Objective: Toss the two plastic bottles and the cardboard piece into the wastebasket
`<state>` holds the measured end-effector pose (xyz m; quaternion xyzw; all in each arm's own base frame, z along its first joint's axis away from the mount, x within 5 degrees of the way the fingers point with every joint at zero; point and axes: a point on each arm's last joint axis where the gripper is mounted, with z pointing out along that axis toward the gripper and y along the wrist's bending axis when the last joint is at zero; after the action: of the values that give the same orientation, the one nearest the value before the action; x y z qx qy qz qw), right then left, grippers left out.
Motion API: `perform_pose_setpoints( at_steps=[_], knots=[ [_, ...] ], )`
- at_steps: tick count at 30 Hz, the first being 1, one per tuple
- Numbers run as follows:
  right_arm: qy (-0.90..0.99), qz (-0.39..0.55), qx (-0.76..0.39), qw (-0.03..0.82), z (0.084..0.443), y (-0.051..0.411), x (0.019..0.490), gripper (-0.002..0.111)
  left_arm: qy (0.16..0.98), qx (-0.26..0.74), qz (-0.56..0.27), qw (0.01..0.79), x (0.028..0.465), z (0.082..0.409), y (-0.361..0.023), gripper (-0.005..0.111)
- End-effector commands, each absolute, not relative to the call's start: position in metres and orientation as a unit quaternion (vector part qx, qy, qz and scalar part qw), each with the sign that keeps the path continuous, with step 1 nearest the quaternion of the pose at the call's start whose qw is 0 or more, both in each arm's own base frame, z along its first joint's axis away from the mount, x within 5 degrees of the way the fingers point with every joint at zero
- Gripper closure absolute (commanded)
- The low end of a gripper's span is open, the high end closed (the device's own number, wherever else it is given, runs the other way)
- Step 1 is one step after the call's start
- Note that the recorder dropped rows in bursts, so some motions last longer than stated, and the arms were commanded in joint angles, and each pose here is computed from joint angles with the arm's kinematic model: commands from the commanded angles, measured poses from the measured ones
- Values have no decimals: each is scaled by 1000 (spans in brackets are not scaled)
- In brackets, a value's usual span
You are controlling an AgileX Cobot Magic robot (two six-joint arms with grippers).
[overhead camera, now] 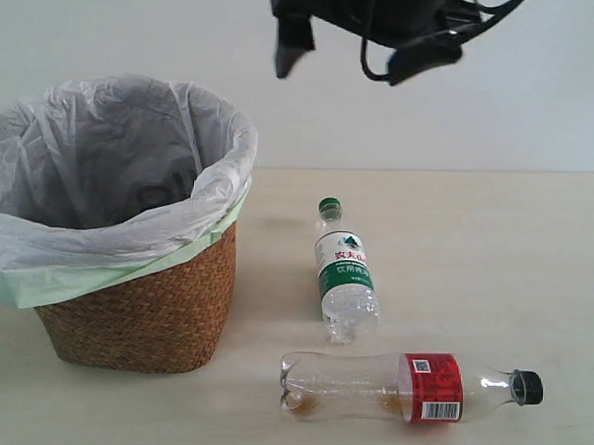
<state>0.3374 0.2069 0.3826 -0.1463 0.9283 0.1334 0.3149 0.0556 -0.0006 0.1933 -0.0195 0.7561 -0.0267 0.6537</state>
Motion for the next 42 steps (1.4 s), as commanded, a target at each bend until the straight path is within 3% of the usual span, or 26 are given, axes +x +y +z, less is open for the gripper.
perform_pose_setpoints(
  at_steps=[1, 10, 17, 25, 42],
  knots=[
    [960, 11, -126, 249, 360, 189, 342, 7, 757, -19, -27, 653, 55, 192, -1, 103],
    [985, 7, -143, 101, 261, 207, 354, 7, 757, -19, -27, 653, 55, 192, -1, 103],
    [984, 38, -144, 99, 216, 223, 372, 7, 757, -19, -27, 653, 55, 192, -1, 103],
    [970, 59, -155, 176, 189, 237, 395, 7, 757, -19, -27, 653, 55, 192, -1, 103],
    [981, 6, -155, 118, 145, 233, 396, 7, 757, -19, -27, 653, 55, 192, -1, 103]
  ],
)
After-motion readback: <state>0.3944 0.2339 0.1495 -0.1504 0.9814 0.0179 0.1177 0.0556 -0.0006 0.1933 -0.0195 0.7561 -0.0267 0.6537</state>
